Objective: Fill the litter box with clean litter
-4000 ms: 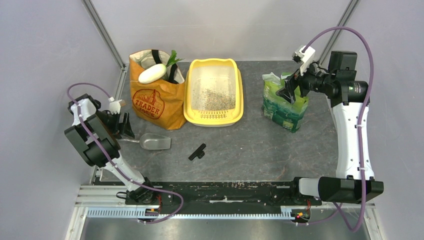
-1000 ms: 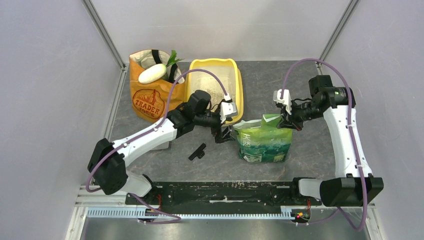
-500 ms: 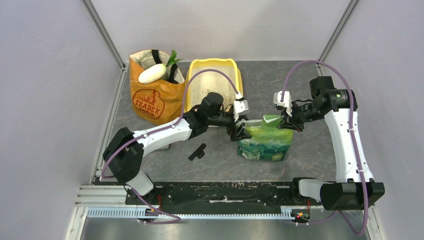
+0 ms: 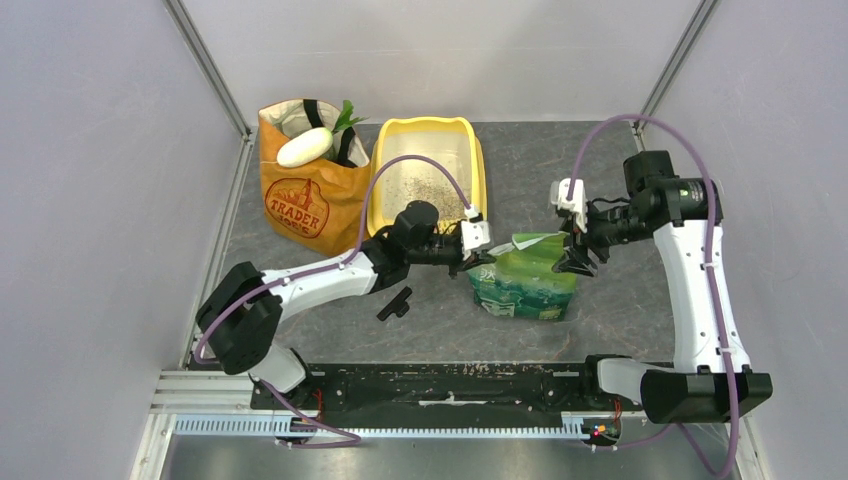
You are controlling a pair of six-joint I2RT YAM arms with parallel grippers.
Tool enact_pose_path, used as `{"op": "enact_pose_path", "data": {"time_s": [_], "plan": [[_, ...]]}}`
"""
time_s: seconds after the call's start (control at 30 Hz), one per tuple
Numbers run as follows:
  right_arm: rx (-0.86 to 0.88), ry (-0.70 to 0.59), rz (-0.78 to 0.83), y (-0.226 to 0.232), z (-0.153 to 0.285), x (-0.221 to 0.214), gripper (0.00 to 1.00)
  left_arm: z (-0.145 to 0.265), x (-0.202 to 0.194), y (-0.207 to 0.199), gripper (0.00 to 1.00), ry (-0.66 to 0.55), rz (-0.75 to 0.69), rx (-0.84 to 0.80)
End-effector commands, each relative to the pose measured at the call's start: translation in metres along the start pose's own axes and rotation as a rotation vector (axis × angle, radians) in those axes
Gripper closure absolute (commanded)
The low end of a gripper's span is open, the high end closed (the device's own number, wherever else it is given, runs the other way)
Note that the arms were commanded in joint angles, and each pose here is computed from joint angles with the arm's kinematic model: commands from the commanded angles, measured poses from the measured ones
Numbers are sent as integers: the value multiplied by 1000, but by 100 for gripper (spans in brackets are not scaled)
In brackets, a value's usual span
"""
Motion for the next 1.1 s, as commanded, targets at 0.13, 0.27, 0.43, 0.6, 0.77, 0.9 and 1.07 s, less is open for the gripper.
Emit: {"op": "enact_pose_path", "data": {"time_s": [0.13, 0.27, 0.43, 0.6, 0.77, 0.9, 1.07], "plan": [[89, -101, -269, 26, 12, 37, 10, 5, 13, 7, 96, -7, -150, 45], [59, -56, -232, 22, 1, 11, 11, 3, 24, 8, 75, -39, -97, 39], [76, -56, -223, 26, -2, 7, 20, -4, 38, 4, 52, -66, 7, -13], [90, -76, -209, 29, -2, 10, 40, -18, 48, 5, 52, -95, 71, -32], [95, -81, -213, 35, 2, 13, 44, -27, 42, -6, 64, -91, 36, -77], [92, -99, -229, 43, 11, 25, 40, -20, 38, -12, 93, -98, -93, -55], [78, -213, -342, 36, 30, 74, 17, -13, 30, -20, 98, -72, -261, -5]]}}
Point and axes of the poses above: each gripper's point midway between its finger pads, its own z axis back along the fingers, its own y axis along the line the jaws close on, x = y × z, the point moved 1 cm from there along z, back along the fingers, and after that the axes turned 9 degrees about -z, right-handed, at the moved point
